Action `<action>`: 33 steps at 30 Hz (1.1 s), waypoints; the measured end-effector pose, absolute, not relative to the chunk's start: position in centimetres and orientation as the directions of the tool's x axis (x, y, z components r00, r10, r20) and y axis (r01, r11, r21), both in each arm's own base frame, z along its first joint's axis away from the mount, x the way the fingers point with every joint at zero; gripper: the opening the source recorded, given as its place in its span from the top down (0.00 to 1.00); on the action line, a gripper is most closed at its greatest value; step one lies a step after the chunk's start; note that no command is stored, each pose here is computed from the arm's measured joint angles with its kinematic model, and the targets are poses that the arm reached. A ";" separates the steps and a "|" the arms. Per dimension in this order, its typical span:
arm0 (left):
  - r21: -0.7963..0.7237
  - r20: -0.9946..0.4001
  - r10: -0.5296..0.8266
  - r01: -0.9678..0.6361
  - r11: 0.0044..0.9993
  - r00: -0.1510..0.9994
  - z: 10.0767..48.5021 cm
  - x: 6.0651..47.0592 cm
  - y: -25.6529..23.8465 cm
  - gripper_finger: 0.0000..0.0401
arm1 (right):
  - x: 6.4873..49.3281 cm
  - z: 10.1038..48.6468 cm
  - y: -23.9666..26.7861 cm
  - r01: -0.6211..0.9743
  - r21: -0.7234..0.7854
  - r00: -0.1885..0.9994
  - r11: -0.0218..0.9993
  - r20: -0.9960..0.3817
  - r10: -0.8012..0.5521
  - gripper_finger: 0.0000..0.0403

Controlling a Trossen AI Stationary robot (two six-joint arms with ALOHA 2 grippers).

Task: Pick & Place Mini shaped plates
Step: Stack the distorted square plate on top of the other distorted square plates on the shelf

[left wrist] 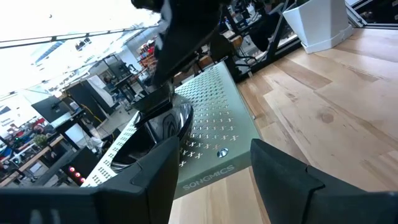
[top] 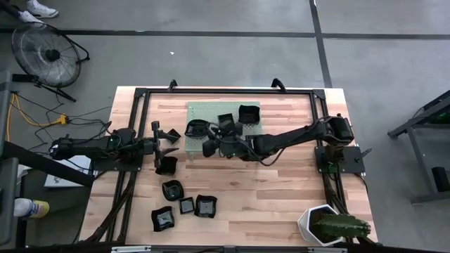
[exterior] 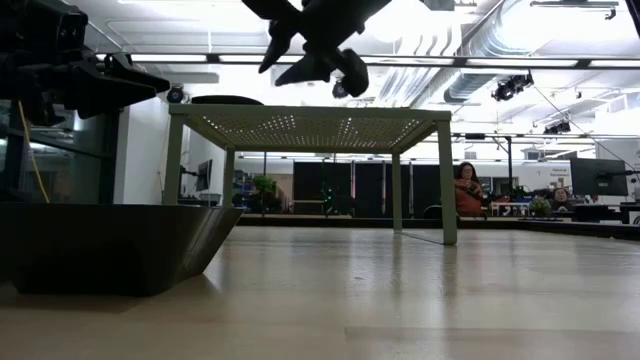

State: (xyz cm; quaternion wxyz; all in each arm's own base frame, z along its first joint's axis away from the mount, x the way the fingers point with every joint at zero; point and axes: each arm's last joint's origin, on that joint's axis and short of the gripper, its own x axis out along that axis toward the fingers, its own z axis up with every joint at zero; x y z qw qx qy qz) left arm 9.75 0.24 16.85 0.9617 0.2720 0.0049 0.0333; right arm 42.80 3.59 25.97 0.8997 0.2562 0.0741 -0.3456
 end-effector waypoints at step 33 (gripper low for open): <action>0.524 0.009 0.066 -0.061 0.850 0.998 16.8 9.8 0.2 0.52 | 42.1 26.2 11.4 0.004 0.141 0.649 0.990 -0.754 0.105 0.69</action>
